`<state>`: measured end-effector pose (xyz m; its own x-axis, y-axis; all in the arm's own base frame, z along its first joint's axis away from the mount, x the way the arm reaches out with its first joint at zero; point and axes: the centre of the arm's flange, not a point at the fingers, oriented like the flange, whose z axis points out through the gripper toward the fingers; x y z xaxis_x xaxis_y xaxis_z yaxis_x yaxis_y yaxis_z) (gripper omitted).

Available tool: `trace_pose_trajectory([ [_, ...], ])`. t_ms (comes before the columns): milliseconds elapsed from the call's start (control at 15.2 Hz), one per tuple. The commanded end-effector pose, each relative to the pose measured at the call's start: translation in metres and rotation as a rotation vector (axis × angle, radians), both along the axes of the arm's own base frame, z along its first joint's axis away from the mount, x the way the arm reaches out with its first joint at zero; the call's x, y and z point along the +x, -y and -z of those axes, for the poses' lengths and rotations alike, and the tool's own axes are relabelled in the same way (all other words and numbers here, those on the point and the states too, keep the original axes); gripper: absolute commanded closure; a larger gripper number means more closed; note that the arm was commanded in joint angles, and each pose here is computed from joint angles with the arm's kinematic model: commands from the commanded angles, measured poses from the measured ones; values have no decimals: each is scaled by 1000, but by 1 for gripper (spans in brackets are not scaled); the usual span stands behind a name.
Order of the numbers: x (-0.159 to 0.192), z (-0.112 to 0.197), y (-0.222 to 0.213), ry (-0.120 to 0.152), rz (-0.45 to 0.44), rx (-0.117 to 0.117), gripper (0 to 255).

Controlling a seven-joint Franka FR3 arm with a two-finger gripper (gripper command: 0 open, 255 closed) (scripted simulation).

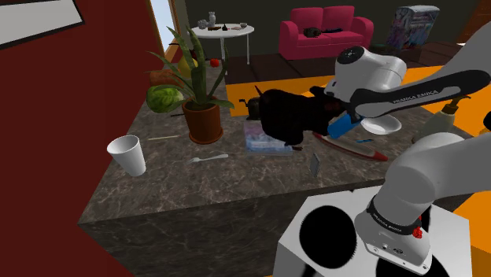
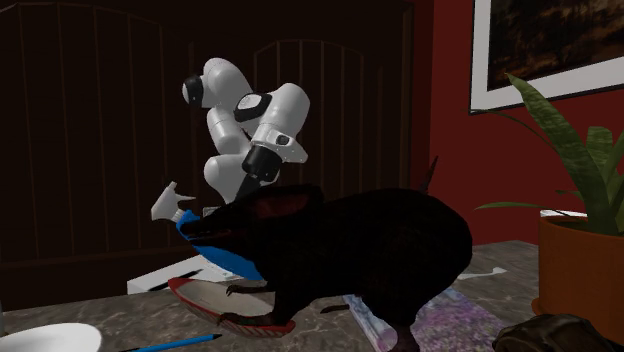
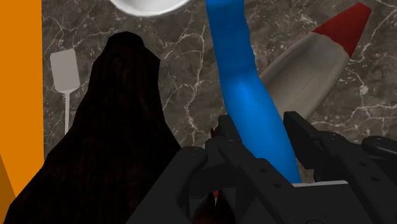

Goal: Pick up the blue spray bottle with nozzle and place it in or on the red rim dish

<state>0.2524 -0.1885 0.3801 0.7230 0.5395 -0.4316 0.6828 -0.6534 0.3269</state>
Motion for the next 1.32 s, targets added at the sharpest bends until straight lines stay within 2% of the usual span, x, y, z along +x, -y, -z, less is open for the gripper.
trace_pose_trajectory([
  [0, 4, 15, -3, 6, -17, 8, 255],
  [264, 4, 35, -3, 6, -17, 8, 255],
  [726, 4, 35, -3, 6, -17, 8, 255],
  [792, 3, 34, 2, 7, -17, 8, 0],
  [1122, 4, 35, -3, 6, -17, 8, 0],
  [1254, 6, 13, -17, 6, -17, 8, 0],
])
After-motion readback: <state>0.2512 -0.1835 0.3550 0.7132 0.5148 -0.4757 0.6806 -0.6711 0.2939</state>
